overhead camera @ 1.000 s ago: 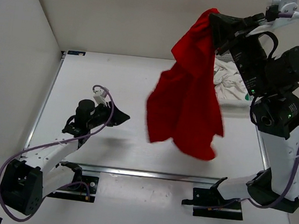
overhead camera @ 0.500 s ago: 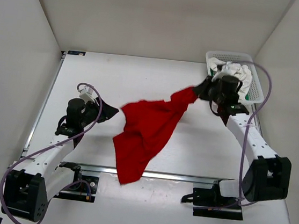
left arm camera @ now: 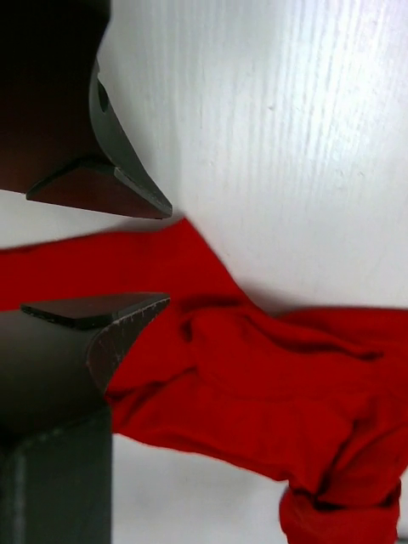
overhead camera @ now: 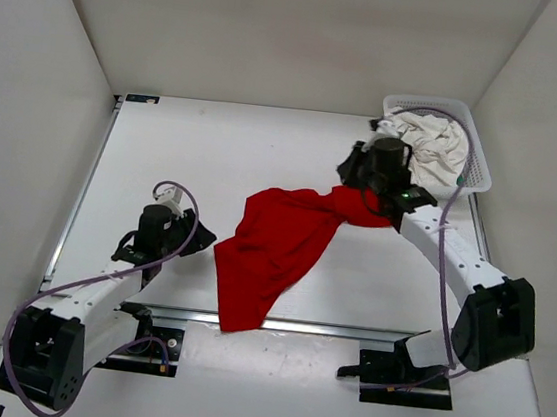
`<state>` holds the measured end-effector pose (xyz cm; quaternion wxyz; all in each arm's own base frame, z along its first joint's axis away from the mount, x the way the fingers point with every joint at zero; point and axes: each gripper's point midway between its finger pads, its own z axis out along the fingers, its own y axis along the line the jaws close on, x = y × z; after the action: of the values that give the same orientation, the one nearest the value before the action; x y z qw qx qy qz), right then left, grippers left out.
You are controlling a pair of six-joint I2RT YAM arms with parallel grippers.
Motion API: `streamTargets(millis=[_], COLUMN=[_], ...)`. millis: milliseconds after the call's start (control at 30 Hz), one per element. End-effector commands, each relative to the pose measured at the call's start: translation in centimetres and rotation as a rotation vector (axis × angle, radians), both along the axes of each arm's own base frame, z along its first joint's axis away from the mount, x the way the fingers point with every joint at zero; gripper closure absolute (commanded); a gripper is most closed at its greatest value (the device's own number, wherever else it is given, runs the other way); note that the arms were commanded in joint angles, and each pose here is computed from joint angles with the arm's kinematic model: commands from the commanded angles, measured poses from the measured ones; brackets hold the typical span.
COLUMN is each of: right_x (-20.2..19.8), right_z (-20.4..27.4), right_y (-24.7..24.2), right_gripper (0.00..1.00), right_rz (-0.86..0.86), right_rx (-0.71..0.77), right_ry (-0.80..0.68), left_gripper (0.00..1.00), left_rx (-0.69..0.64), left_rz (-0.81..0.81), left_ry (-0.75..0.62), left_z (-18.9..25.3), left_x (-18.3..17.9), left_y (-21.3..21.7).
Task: Fold and stack the t-shirts
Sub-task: Move the tshirt to the center of the board
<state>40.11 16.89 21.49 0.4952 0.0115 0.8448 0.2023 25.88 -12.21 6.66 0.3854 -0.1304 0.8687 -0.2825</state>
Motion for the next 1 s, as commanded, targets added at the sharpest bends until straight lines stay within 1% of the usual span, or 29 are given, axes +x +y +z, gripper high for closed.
streamTargets(millis=[0,33,67,133,233,300,333,367,433,600,767,833,900,967], right_x=[-1.1,-1.9,-2.1,-3.2,-3.3,-2.9,-2.6,-2.4,-1.9,-0.9,-1.3,-1.2,-1.4,-1.6], right_z=[-1.2,-2.4,-2.9,-4.6,-6.7,-8.1,-9.4,-9.2,-11.2,-14.1,-15.5,-15.4,-15.2,-15.0], right_y=[6.1,9.0,10.0,14.9,18.7,19.9,20.6,20.9,21.6,21.1,22.1,22.3,22.9,23.3], right_gripper=[1.00,1.00,0.98,0.80,0.66,0.62,0.61,0.60,0.56,0.54,0.54,0.54,0.55,0.55], right_rz=[0.172,0.257,0.280,0.413,0.483,0.477,0.479,0.480,0.468,0.418,0.448,0.461,0.484,0.499], right_rx=[-0.066,-0.065,-0.067,-0.061,-0.078,-0.101,-0.098,-0.087,-0.098,-0.123,-0.105,-0.093,-0.045,-0.029], right_ry=[0.000,0.015,0.025,0.064,0.112,0.138,0.162,0.164,0.196,0.238,0.279,0.279,0.297,0.298], left_gripper=[0.49,0.49,0.48,0.47,0.47,0.47,0.47,0.48,0.47,0.47,0.49,0.52,0.55,0.59], left_rx=[0.061,0.061,0.051,0.056,0.055,0.036,0.037,0.033,0.048,0.048,0.043,0.038,0.039,0.040], left_rz=[0.014,0.016,0.023,-0.001,-0.024,-0.033,-0.025,-0.038,-0.041,-0.049,-0.064,-0.061,-0.072,-0.069], left_ry=[0.052,0.065,0.055,0.058,0.075,0.073,0.082,0.081,0.094,0.100,0.095,0.109,0.109,0.115], left_z=[-2.5,-3.2,-2.9,-3.2,-3.9,-4.1,-4.4,-4.4,-4.8,-5.3,-5.4,-5.7,-5.8,-5.9], left_x=[-1.7,-2.2,-2.0,-2.2,-2.7,-2.8,-2.8,-2.9,-3.0,-2.9,-2.6,-2.6,-2.6,-2.6], left_y=[1.0,1.1,1.1,0.4,-0.2,-0.6,-0.4,-0.8,-0.8,-1.1,-1.7,-1.7,-2.0,-2.0])
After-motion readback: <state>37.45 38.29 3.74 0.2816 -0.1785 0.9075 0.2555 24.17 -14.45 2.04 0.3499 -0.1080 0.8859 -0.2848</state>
